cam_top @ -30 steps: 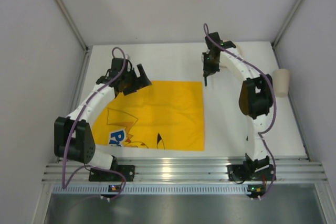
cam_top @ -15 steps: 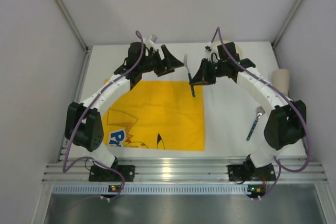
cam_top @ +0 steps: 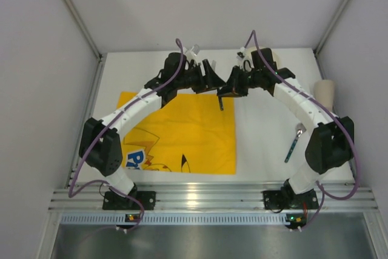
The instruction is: Set the dinner table for one person
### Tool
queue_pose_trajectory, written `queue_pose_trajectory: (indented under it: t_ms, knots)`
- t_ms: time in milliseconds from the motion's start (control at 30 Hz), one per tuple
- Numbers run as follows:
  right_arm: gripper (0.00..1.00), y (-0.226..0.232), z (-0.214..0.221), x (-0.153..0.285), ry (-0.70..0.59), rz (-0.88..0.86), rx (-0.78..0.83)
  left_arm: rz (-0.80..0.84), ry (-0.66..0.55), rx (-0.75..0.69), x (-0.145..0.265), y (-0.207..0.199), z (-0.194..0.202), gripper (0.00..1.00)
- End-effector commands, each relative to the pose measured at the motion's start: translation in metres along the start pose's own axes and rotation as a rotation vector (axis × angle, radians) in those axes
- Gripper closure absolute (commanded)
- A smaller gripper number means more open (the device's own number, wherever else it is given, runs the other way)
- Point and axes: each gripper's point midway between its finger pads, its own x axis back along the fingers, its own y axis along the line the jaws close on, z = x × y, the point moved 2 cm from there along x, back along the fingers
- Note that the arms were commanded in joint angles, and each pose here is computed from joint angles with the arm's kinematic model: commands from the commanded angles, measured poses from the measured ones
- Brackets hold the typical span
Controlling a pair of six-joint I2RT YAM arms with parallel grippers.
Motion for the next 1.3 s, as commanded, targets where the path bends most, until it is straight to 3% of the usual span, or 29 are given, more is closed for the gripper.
queue_pose_trajectory:
  t_ms: [0, 200, 433, 967, 1100, 1133, 1200, 1267]
  knots:
    - [1.00, 0.046, -0.013, 0.025, -0.091, -0.122, 0.093, -0.068, -0.052, -0.050, 0.004, 0.001, -0.012, 0.32]
    - [1.00, 0.046, -0.008, 0.030, -0.101, -0.117, 0.088, -0.168, -0.113, -0.100, 0.022, 0.006, -0.022, 0.34]
    - [1.00, 0.052, -0.004, 0.030, -0.100, -0.148, 0.081, -0.147, -0.075, -0.070, 0.012, 0.009, -0.010, 0.37]
    - [1.00, 0.087, 0.016, 0.025, -0.069, -0.240, 0.107, -0.243, -0.149, -0.073, 0.011, 0.019, -0.030, 0.50]
    - [1.00, 0.086, 0.013, 0.022, -0.072, -0.230, 0.105, -0.235, -0.126, -0.062, 0.007, 0.020, -0.025, 0.65]
    - [1.00, 0.084, 0.013, 0.021, -0.071, -0.223, 0.103, -0.233, -0.125, -0.064, 0.007, 0.020, -0.025, 0.79]
    - [1.00, 0.080, 0.013, 0.018, -0.066, -0.211, 0.096, -0.242, -0.120, -0.063, 0.009, 0.021, -0.023, 0.94]
    - [1.00, 0.078, 0.014, 0.015, -0.065, -0.201, 0.096, -0.247, -0.107, -0.079, 0.009, 0.022, -0.022, 1.00]
